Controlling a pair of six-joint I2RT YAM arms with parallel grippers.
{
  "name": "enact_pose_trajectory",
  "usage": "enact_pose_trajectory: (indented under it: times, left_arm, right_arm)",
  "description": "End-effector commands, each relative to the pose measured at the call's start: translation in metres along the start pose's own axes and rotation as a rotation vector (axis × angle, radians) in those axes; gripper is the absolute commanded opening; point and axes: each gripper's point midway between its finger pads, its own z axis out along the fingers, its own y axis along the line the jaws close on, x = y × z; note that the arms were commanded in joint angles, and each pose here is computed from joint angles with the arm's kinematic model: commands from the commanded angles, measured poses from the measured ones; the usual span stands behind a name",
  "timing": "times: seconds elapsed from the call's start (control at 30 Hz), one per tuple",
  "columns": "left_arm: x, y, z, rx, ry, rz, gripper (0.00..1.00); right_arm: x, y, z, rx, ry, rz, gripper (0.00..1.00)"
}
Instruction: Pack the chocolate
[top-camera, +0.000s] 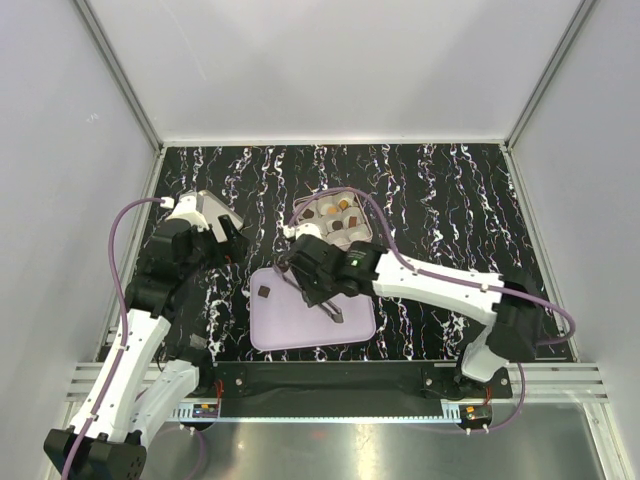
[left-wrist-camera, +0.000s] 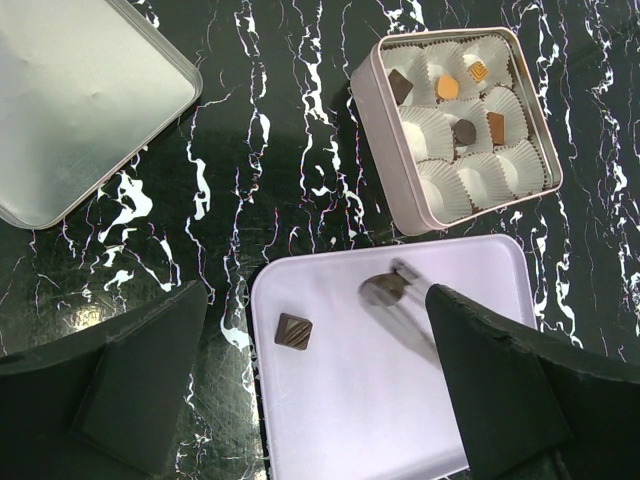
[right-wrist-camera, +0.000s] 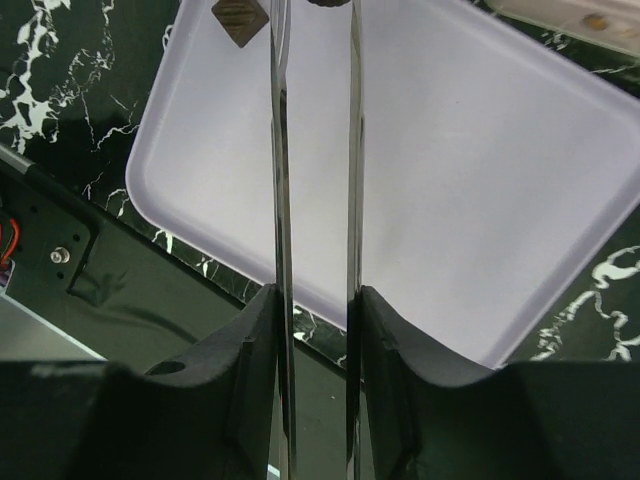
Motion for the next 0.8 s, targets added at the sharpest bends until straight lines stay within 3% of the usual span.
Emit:
enact_pose_trajectory:
  times: [0.0,0.27,0.77]
  left_arm:
    - [-0.018,-0.009,-0.002,0.032,-0.052,-0.004,0.99]
    - [-0.017,-0.009,-0.002,0.031,-0.05,-0.003,0.99]
    - [-0.015,-0.01,0.0,0.04,-0.038,-0.004,0.99]
  right_arm:
    - [-0.037,-0.006,-0.047,0.011,-0.141,-0.013,0.27]
    - [-0.067,-0.088,-0.051,0.151,-0.19,0.028,0.27]
    - [-0.099,-0.115,-0.005,0.161,-0.18,0.026,0.31]
